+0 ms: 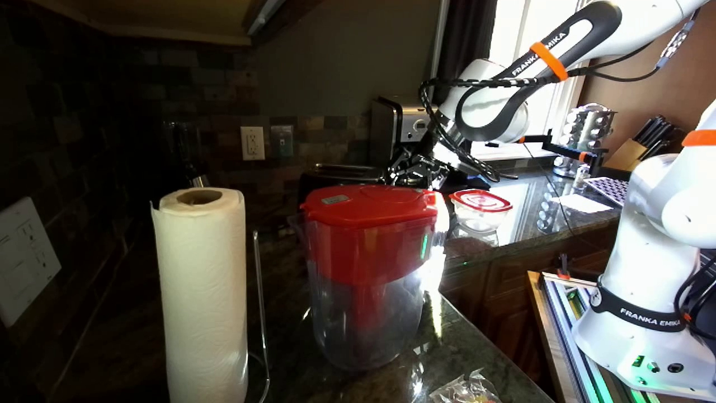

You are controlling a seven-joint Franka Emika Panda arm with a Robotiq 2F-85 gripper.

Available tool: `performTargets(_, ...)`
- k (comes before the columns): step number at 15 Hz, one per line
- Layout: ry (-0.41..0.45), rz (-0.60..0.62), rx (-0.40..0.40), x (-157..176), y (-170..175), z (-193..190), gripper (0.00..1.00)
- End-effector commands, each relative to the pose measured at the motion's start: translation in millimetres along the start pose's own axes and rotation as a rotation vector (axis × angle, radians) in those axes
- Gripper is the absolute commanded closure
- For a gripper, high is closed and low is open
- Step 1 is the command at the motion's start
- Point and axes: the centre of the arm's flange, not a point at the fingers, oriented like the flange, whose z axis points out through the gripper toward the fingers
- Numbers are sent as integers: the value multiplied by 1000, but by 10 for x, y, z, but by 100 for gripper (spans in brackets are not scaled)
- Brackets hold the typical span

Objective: Move the lever on the toaster

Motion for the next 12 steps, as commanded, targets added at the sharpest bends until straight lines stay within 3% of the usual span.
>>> performTargets(1,-24,20,63,-113,330,69,0)
performTargets(7,-101,5,145,-55,472,116,0)
performTargets(12,-102,11,171,13,596,119,0)
